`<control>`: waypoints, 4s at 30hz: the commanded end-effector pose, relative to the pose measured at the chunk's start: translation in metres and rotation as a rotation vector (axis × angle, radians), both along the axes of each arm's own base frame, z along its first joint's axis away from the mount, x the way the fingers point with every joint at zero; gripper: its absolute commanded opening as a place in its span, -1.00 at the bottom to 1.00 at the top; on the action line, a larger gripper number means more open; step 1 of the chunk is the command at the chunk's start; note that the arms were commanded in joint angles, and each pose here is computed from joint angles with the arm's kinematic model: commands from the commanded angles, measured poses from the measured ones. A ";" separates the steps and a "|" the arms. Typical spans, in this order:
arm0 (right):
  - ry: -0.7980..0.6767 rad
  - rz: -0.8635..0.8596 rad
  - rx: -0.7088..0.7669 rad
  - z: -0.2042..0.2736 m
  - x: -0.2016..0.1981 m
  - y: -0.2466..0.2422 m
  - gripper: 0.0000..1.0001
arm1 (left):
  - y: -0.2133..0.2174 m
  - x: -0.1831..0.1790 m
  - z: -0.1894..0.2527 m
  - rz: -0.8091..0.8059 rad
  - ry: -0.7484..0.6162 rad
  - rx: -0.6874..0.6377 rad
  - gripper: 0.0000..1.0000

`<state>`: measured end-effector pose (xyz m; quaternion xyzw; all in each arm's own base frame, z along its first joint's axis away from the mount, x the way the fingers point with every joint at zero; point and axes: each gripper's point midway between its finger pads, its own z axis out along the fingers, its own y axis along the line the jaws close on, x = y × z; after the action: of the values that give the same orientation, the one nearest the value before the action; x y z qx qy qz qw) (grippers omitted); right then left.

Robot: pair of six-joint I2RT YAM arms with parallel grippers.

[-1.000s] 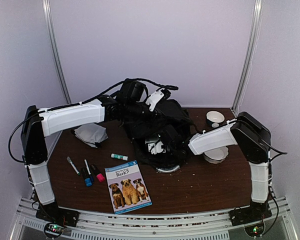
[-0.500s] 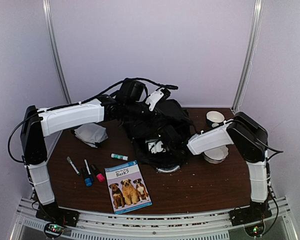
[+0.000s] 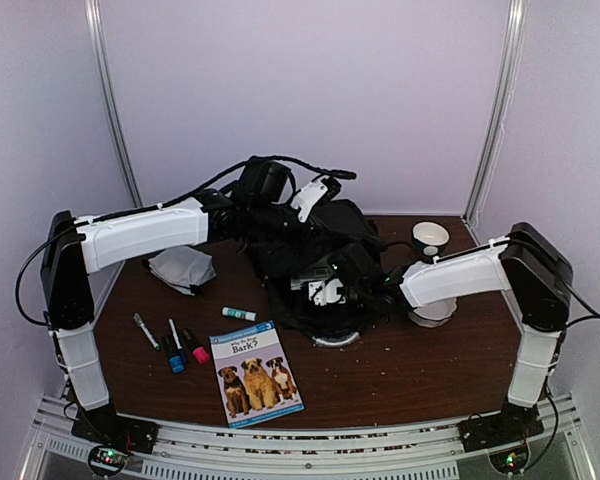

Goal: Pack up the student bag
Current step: Move the book to the largest pocket of the bag, then place the largest pocket of the bag in the student bag, then pick up the book at the center of the board.

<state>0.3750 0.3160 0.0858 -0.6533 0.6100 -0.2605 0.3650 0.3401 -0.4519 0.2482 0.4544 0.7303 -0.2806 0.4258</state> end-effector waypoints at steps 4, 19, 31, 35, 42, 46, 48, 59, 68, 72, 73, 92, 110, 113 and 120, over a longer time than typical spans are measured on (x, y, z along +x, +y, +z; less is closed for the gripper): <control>0.154 0.023 0.073 0.006 -0.075 -0.022 -0.31 | -0.007 0.014 0.048 0.018 -0.057 -0.117 -1.00; 0.838 0.117 0.297 0.014 -0.213 -0.030 -0.27 | -0.020 0.002 -0.038 -0.037 0.148 -0.066 -0.80; 0.907 0.075 0.429 0.053 -0.205 -0.002 -0.28 | 0.053 -0.055 -0.059 0.054 0.259 0.109 0.12; 0.926 0.059 0.473 0.056 -0.196 0.015 -0.27 | 0.093 -0.063 -0.064 0.233 0.327 0.139 0.14; 1.018 0.048 0.556 0.057 -0.189 0.050 -0.26 | 0.145 -0.092 -0.085 0.476 0.510 0.074 0.15; 1.087 0.025 0.579 0.049 -0.189 0.066 -0.26 | 0.173 -0.109 -0.102 0.571 0.586 0.068 0.15; 1.111 0.013 0.580 0.042 -0.189 0.074 -0.27 | 0.186 -0.117 -0.108 0.615 0.614 0.067 0.16; 1.154 0.042 0.544 0.013 -0.194 0.124 -0.33 | 0.227 -0.141 -0.157 0.775 0.798 0.058 0.32; 1.213 0.046 0.502 -0.017 -0.199 0.146 -0.39 | 0.245 -0.152 -0.183 0.875 0.888 0.010 0.32; 1.238 0.033 0.475 -0.029 -0.199 0.149 -0.43 | 0.238 -0.151 -0.188 0.846 0.921 -0.019 0.18; 1.248 0.028 0.461 -0.032 -0.200 0.147 -0.44 | 0.235 -0.152 -0.189 0.835 0.933 -0.022 0.14; 1.372 -0.253 0.321 -0.105 -0.192 0.125 -0.75 | 0.237 -0.166 -0.220 0.887 1.058 -0.007 0.08; 1.401 -0.277 0.312 -0.110 -0.193 0.123 -0.76 | 0.183 -0.148 -0.190 0.610 1.037 -0.270 0.02; 1.404 -0.277 0.312 -0.111 -0.193 0.124 -0.76 | 0.176 -0.134 -0.150 0.528 0.899 -0.367 0.00; 1.409 -0.279 0.314 -0.111 -0.192 0.124 -0.75 | 0.171 -0.131 -0.141 0.500 0.881 -0.403 -0.13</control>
<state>0.1841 0.4604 0.0264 -0.5298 0.7831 0.3248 -0.0253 0.1972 -0.2636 0.0799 -0.0136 0.8869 -0.4284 0.1721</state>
